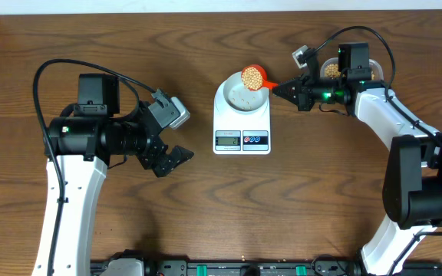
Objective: Scoop item into bowl and weigh 50g on scale
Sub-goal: 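Tip the red scoop to pour soybeans into the white bowl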
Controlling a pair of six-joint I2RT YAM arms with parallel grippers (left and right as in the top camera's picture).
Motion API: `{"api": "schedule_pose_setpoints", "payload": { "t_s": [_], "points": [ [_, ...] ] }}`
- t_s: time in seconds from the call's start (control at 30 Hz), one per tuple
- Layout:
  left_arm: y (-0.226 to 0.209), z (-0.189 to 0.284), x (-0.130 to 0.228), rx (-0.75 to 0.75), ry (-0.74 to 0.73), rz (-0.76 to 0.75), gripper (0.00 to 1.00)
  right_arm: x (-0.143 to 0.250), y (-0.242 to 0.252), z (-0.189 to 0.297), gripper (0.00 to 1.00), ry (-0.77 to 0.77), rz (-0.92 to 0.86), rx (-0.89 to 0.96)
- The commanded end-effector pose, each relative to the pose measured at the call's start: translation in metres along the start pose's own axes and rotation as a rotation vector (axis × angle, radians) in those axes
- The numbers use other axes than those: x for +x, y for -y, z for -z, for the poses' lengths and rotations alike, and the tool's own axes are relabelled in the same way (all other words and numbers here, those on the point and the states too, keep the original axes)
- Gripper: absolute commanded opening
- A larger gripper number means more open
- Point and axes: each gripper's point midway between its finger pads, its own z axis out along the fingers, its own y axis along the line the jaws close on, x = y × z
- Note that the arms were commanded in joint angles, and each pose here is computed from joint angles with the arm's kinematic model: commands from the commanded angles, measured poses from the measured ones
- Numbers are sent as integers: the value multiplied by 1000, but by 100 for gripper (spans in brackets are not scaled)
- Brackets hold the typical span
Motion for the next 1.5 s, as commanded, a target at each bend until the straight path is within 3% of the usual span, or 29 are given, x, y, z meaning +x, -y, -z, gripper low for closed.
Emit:
{"api": "schedule_pose_setpoints", "payload": {
  "t_s": [0.0, 1.47],
  "points": [
    [0, 4, -5, -2, 18, -3, 98, 4, 0, -3, 1, -5, 47, -15],
    [0, 4, -5, -2, 18, -3, 98, 7, 1, -19, 1, -64, 134, 82]
  ]
}}
